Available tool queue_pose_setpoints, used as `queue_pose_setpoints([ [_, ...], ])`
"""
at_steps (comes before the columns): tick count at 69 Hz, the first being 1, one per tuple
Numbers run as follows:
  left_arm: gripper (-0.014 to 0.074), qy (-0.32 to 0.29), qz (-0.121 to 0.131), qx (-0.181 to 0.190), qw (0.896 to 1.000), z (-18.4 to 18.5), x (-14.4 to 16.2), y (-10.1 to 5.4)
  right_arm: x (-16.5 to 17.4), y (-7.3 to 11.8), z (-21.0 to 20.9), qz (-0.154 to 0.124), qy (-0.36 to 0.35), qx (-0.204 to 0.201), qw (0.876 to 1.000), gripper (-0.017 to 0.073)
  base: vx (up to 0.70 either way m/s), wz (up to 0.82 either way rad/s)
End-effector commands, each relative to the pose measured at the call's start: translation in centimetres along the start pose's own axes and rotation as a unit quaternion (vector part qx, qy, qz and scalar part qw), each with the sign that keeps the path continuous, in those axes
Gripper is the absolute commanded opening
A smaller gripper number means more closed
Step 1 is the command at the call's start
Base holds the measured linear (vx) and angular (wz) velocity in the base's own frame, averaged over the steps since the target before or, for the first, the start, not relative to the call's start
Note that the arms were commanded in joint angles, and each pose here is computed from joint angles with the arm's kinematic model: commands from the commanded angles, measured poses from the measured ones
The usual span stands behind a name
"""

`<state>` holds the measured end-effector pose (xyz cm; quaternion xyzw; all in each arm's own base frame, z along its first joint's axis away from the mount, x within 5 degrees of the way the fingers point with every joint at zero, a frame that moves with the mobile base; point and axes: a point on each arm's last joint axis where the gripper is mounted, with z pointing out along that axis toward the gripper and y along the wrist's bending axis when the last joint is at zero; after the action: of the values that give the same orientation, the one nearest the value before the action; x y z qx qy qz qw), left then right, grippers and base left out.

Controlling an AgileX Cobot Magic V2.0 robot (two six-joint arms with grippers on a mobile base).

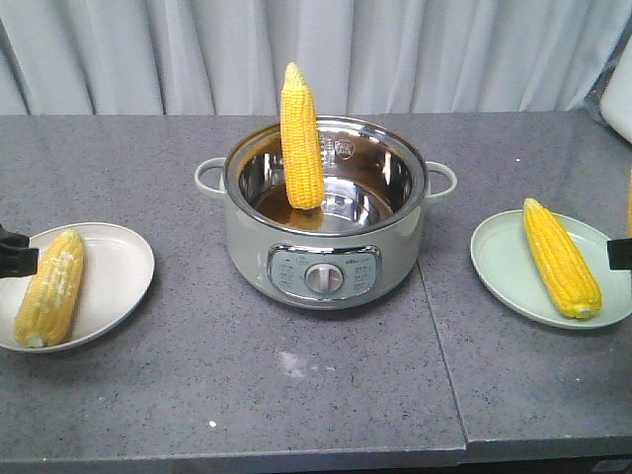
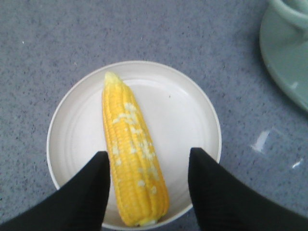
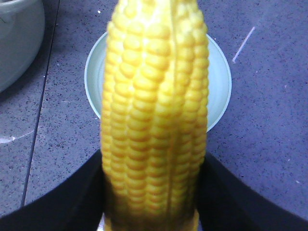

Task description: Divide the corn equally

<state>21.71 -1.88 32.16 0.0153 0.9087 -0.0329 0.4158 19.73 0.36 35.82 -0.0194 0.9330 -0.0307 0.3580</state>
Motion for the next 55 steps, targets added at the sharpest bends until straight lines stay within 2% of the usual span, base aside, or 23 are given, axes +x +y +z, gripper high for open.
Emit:
queue_pose_setpoints([
  [1, 0.0370, -0.093, -0.024, 0.020, 0.995, -1.5, -2.6, -0.4, -1.0, -0.3, -1.1, -0.001, -0.049, 0.006, 0.999, 0.0194, 0.00, 0.00],
  [5, 0.0370, -0.096, -0.039, 0.033, 0.994, -1.5, -3.5, -0.7, -1.0, -0.3, -1.1, -0.001, -0.049, 0.006, 0.999, 0.0194, 0.00, 0.00],
  [9, 0.0370, -0.095, -0.043, 0.048, 0.993, -1.3, -4.4, -1.0, -1.0, -0.3, -1.1, -0.001, -0.049, 0.006, 0.999, 0.0194, 0.00, 0.00],
  [18, 0.0372, -0.103, 0.016, 0.085, 0.991, -0.8, -6.7, -2.6, -1.0, -0.3, -1.1, -0.001, -0.049, 0.006, 0.999, 0.0194, 0.00, 0.00],
  [26, 0.0385, -0.126, 0.051, 0.116, 0.984, -0.5, -8.6, -4.2, -1.0, -0.3, -1.1, -0.001, -0.049, 0.006, 0.999, 0.0194, 0.00, 0.00],
  [32, 0.0405, -0.144, 0.066, 0.130, 0.979, -0.1, -9.9, -5.2, -1.0, -0.3, -1.1, -0.001, -0.049, 0.006, 0.999, 0.0194, 0.00, 0.00],
  [44, 0.0479, -0.158, 0.056, 0.153, 0.974, 1.2, -12.1, -6.8, -1.0, -0.3, -1.1, -0.001, -0.049, 0.006, 0.999, 0.0194, 0.00, 0.00],
  [55, 0.0548, -0.137, 0.069, 0.173, 0.973, 3.4, -13.5, -8.6, -1.0, -0.3, -1.1, -0.001, -0.049, 0.006, 0.999, 0.0194, 0.00, 0.00],
])
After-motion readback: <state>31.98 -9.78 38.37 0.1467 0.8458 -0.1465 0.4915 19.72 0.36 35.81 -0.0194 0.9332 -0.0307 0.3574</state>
